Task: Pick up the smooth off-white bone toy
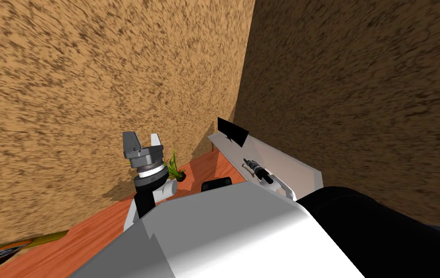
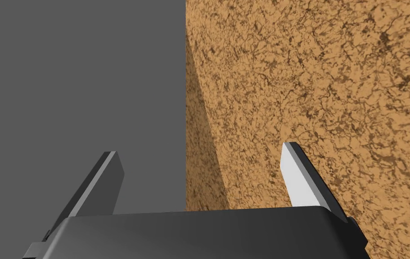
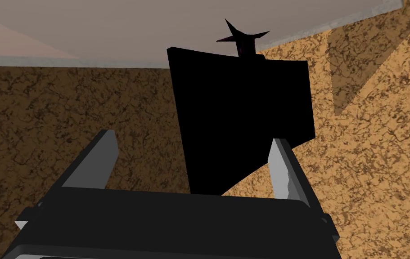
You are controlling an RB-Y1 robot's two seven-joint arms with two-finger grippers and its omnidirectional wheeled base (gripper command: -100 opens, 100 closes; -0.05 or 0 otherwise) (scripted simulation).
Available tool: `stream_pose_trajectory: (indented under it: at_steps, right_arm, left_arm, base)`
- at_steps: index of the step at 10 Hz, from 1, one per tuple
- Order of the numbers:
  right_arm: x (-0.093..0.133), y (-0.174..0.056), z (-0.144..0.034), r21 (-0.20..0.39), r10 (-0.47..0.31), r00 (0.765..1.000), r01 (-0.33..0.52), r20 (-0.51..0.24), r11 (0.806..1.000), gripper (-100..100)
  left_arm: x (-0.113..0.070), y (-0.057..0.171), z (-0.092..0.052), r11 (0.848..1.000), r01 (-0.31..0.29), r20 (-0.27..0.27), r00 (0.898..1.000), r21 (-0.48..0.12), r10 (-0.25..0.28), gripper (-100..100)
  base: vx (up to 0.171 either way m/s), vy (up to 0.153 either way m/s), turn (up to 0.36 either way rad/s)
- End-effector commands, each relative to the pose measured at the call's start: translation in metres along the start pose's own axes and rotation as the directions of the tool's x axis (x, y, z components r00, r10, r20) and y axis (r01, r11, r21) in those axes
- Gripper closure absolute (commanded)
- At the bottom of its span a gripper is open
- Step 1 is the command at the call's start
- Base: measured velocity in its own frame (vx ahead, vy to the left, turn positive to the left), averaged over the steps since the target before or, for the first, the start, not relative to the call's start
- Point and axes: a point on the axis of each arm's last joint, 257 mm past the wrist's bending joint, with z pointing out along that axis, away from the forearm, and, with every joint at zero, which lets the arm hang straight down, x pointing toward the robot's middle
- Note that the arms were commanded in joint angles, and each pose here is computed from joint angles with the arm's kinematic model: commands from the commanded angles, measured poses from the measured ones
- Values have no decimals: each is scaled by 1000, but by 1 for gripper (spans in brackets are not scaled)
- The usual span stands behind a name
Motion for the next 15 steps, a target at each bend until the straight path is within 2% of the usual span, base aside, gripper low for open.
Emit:
stream_pose_trajectory:
  at_steps: [1,2,4,6,8,10,12,13,14,15]
  right_arm:
    - [26,-18,1,38,-68,995,71,-67,997,-100]
    - [28,-20,1,42,-68,995,71,-71,997,-100]
    - [66,-49,-5,84,-164,970,182,-182,980,-100]
    - [70,-54,-6,91,-168,967,188,-192,978,-100]
    - [105,-81,-16,108,-252,920,295,-299,949,-100]
    - [147,-117,-35,121,-312,851,394,-422,911,-100]
    - [147,-117,-35,121,-312,851,394,-422,911,-100]
    - [164,-130,-44,116,-336,815,436,-472,892,-100]
    - [164,-130,-44,116,-336,815,436,-472,892,-100]
    - [179,-142,-54,108,-356,778,473,-518,875,-100]
  left_arm:
    - [0,0,0,1000,0,0,1000,0,0,0]
    - [0,0,0,1000,0,0,1000,0,0,0]
    - [0,0,0,1000,0,0,1000,0,0,0]
    - [0,0,0,1000,0,0,1000,0,0,0]
    - [0,0,0,1000,0,0,1000,0,0,0]
    - [0,0,0,1000,0,0,1000,0,0,0]
    - [0,0,0,1000,0,0,1000,0,0,0]
    - [0,0,0,1000,0,0,1000,0,0,0]
    - [0,0,0,1000,0,0,1000,0,0,0]
    - [0,0,0,1000,0,0,1000,0,0,0]
  base:
    - [-2,-23,271]
    - [-3,-17,160]
    - [-5,-20,325]
    - [-2,-20,67]
    - [2,-15,301]
    - [14,-31,396]
    - [5,-19,25]
    - [4,-1,217]
    - [7,-10,125]
    - [11,-8,215]
